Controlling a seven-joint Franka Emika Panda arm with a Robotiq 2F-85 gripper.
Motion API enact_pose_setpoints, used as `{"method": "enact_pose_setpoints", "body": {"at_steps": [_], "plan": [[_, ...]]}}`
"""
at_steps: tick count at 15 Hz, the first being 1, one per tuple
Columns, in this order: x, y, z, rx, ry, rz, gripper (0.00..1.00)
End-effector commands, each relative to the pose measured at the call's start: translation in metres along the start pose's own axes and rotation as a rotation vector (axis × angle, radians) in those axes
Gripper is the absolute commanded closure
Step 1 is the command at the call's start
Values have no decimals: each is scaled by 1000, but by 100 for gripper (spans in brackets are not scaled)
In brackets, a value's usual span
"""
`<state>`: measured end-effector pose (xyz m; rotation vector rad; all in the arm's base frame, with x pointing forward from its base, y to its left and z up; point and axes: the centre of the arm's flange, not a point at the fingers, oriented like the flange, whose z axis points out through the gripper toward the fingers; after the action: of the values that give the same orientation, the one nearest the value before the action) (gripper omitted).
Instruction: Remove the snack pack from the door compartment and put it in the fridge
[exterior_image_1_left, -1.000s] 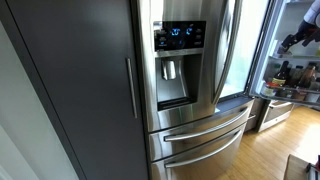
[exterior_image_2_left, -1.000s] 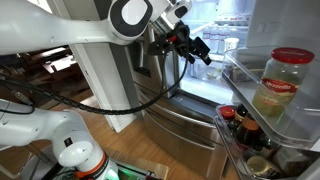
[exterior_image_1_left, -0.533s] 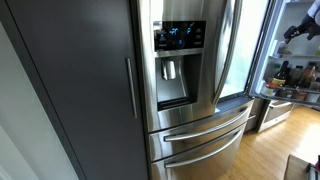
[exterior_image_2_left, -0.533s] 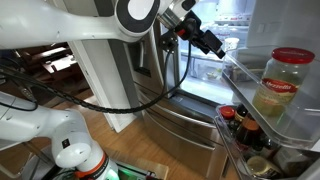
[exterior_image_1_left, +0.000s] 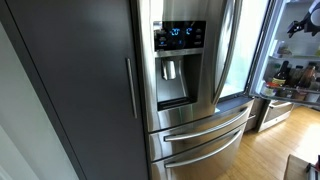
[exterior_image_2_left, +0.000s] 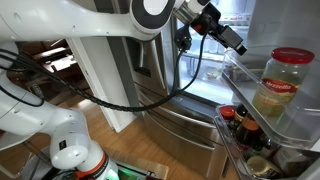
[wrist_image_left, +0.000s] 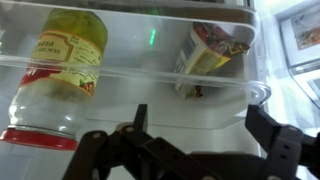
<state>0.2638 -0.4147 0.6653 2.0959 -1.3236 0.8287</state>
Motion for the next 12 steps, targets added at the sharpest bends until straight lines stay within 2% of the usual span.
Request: {"method": "enact_pose_setpoints", "body": {"at_steps": [1,12], "plan": [[16,1,21,-21,3,46,0],[25,-4,61,-40,-65,54,0]]}}
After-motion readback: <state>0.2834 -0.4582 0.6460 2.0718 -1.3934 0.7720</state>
